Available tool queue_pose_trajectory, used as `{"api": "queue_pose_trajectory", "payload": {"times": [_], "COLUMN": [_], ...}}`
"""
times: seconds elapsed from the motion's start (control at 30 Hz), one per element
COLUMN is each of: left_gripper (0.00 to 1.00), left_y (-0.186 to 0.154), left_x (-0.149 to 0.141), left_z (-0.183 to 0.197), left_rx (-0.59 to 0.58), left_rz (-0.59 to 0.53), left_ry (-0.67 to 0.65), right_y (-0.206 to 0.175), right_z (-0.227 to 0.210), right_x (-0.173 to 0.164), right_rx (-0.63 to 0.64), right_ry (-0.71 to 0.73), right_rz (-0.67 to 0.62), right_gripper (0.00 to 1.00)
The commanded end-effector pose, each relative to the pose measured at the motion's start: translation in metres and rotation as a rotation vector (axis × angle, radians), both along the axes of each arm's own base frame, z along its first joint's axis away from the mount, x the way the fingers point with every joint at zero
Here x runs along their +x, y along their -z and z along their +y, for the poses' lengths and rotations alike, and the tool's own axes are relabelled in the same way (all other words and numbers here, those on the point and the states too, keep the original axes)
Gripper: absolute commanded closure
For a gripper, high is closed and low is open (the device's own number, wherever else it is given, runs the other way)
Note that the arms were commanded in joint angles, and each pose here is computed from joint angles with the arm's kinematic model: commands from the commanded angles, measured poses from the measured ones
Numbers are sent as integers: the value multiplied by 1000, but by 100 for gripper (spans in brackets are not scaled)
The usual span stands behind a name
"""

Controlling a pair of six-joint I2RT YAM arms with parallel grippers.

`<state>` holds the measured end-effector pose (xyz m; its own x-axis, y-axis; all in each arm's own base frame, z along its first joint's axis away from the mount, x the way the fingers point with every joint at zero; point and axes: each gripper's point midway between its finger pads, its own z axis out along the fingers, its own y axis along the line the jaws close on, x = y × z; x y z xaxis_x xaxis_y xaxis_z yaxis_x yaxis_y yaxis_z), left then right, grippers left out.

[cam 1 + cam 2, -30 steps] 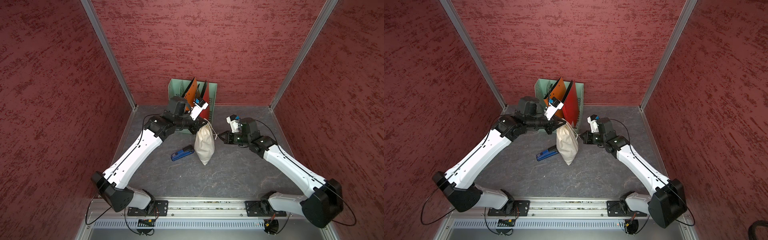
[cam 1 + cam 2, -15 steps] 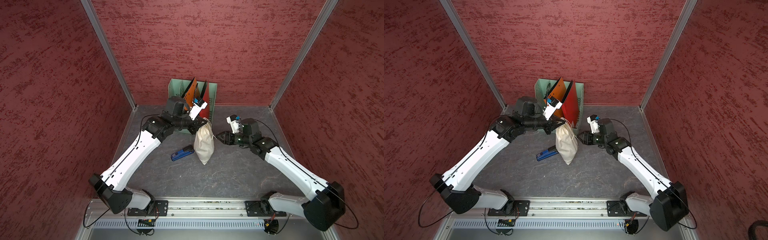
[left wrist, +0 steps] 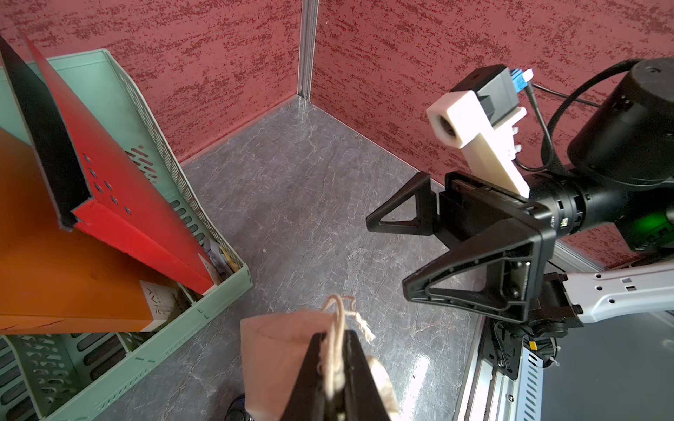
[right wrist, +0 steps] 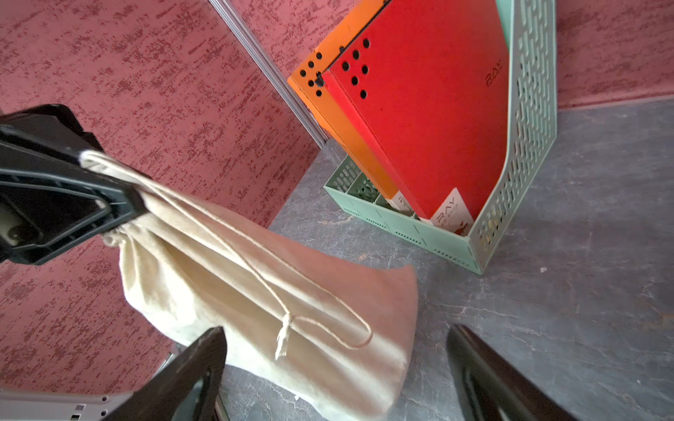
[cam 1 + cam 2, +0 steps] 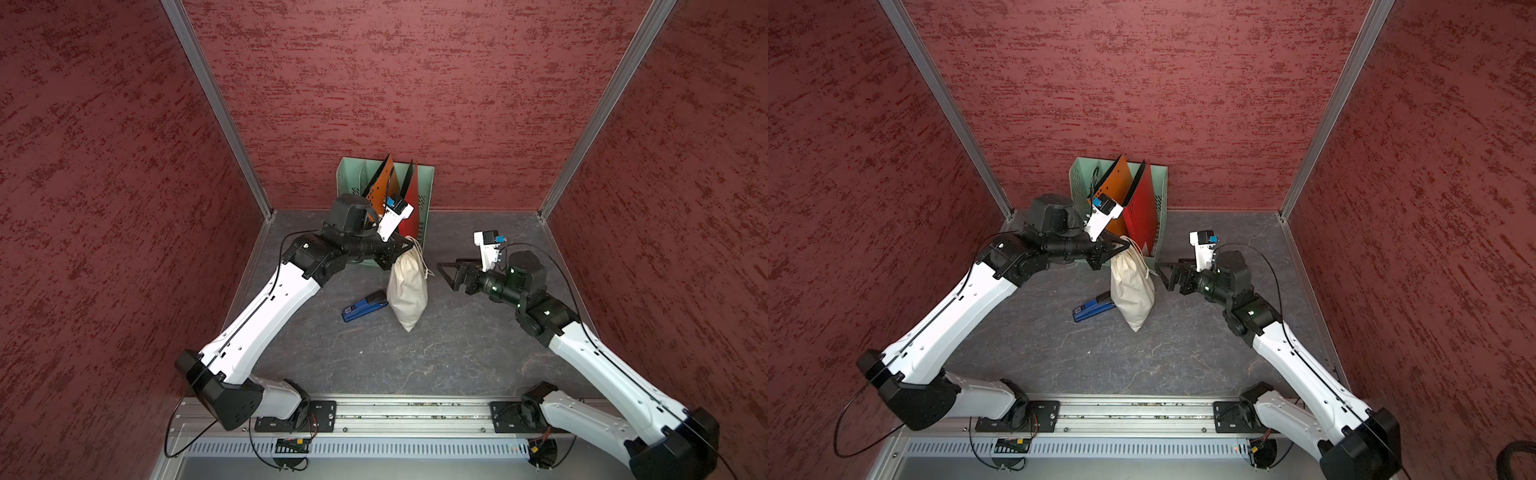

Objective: Close the soil bag
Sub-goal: Frap the soil bag at the center of the board, then place the soil bag at the center of the board.

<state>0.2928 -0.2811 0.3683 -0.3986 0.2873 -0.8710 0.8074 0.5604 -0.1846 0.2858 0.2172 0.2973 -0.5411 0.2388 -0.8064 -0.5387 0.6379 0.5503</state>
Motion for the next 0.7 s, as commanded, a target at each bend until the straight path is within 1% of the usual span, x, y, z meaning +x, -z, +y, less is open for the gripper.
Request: {"api": "queue_pose_trajectory", "payload": {"times": [0.0,0.1,0.27,0.33,0.47,0.57,0.67], "left_gripper": [100,100,100,100,100,100,100], "left_y": [-45,-50,-63,-66,-74,-82,-89], "left_x": [-2,-3,-1,1,-3,-7,-12], "left_z": [0,1,1,-1,-7,-11,-15], "left_rx": [-119,-146,-204,-229,-261,-289,-311], "left_rz": [-103,-92,-48,-2,57,79,102], "left_ry": [-4,-19,-47,-55,-22,11,48], "right_y": [-14,-20,-36,-44,-55,-59,-63], "right_z": [-4,-6,-4,2,5,8,10], "right_x": [-2,-7,-18,-28,-36,-39,-38], "right_rx": [13,14,-17,-55,-121,-179,-211], "right_ry": [14,11,-47,-117,-183,-224,-244], "right_rz": [-95,-136,-199,-246,-307,-333,-362], "right_gripper": [2,2,2,1,2,2,1]}}
